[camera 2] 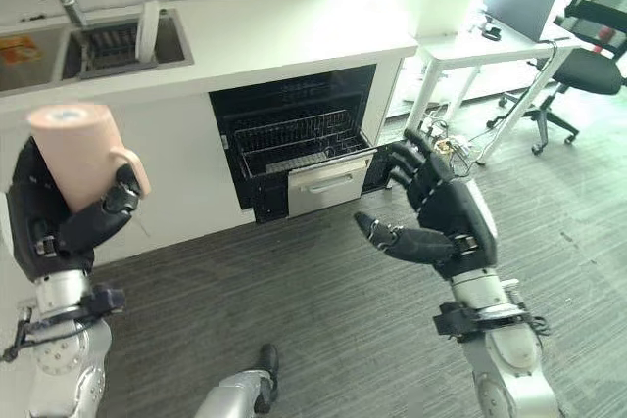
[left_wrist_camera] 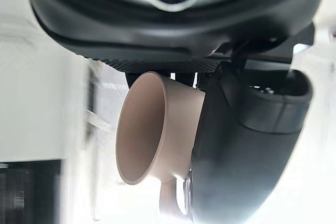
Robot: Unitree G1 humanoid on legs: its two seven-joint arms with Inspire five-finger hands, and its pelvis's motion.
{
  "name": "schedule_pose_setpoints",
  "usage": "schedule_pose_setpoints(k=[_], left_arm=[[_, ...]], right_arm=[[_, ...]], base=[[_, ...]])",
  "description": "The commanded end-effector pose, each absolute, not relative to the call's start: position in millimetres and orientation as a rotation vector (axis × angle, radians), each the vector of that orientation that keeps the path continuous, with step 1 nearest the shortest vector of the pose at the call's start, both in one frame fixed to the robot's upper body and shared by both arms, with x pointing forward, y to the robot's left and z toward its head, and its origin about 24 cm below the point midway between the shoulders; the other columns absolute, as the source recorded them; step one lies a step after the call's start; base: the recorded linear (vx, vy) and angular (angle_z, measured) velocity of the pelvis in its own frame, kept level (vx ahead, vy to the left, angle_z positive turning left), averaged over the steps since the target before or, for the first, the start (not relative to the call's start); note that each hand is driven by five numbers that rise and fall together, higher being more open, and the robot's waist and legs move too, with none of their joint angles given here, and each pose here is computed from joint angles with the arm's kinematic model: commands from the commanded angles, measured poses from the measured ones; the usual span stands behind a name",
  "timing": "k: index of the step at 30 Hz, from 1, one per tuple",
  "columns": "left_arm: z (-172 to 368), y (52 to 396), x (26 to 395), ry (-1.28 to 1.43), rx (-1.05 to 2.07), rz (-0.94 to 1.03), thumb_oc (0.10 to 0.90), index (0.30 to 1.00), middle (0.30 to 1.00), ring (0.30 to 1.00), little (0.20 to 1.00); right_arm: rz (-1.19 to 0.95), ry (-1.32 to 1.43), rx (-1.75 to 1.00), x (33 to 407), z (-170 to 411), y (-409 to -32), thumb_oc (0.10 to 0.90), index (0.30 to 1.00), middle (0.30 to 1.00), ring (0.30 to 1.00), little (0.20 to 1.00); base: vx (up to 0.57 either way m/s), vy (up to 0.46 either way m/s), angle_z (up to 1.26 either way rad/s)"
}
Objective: Place the dishes in the dishwasher.
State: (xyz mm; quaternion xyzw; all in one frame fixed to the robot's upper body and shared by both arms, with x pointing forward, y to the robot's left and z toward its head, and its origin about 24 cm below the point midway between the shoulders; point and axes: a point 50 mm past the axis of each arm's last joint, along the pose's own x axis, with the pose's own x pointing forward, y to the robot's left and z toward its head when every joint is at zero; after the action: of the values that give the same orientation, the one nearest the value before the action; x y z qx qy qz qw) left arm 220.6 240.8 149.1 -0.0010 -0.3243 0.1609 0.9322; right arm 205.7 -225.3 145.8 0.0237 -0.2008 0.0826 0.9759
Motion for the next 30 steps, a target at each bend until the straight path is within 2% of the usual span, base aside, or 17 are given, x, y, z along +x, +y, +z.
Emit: schedule_pose_setpoints(k=[1,4,7,11,18,20,24,30], left_arm=[[187,231,208,-0.886,0.056,0.207,0.4,0.3,0.3,0.3,0.3],[190,229,209,-0.904,0.07,0.206,0.4,0.3,0.3,0.3,0.3],[197,228,210,-0.933,0.087,0.206,0.4,0.3,0.3,0.3,0.3],[202,219,214,-0.956,0.112,0.211,0.4,0.3,0.3,0.3,0.3],[209,225,216,-0.97,0.109,0.284,0.4,0.3,0.3,0.3,0.3],[199,230,218,-0.882,-0.032,0.238,0.4,0.3,0.3,0.3,0.3],[184,228,208,-0.862,-0.049,0.197,0.4,0.3,0.3,0.3,0.3],[180,220,206,-0.856,-0.023,0.176,0.4,0.3,0.3,0.3,0.3]], right_arm=[[0.183,-0.597,0.189,213,173,-218,0.8,0.9,0.9,0.9,0.9],[0.238,-0.587,0.195,217,169,-207,0.8,0.9,0.9,0.9,0.9],[0.252,-0.595,0.229,221,169,-206,0.8,0.9,0.9,0.9,0.9],[0.299,-0.616,0.25,221,175,-201,0.8,0.9,0.9,0.9,0.9],[0.398,-0.547,0.254,236,185,-183,0.8,0.9,0.9,0.9,0.9],[0.384,-0.526,0.241,237,178,-186,0.8,0.9,0.9,0.9,0.9],[0.276,-0.509,0.213,230,171,-206,0.8,0.9,0.9,0.9,0.9],[0.257,-0.505,0.161,226,163,-189,0.8,0.9,0.9,0.9,0.9]], base=[[0.36,0.125,0.51],[0.26,0.02,0.32],[0.21,-0.396,0.13],[0.28,-0.608,0.31],[0.25,-0.684,0.62],[0.16,-0.491,0.34],[0.19,-0.597,1.16],[0.24,-0.112,0.15]])
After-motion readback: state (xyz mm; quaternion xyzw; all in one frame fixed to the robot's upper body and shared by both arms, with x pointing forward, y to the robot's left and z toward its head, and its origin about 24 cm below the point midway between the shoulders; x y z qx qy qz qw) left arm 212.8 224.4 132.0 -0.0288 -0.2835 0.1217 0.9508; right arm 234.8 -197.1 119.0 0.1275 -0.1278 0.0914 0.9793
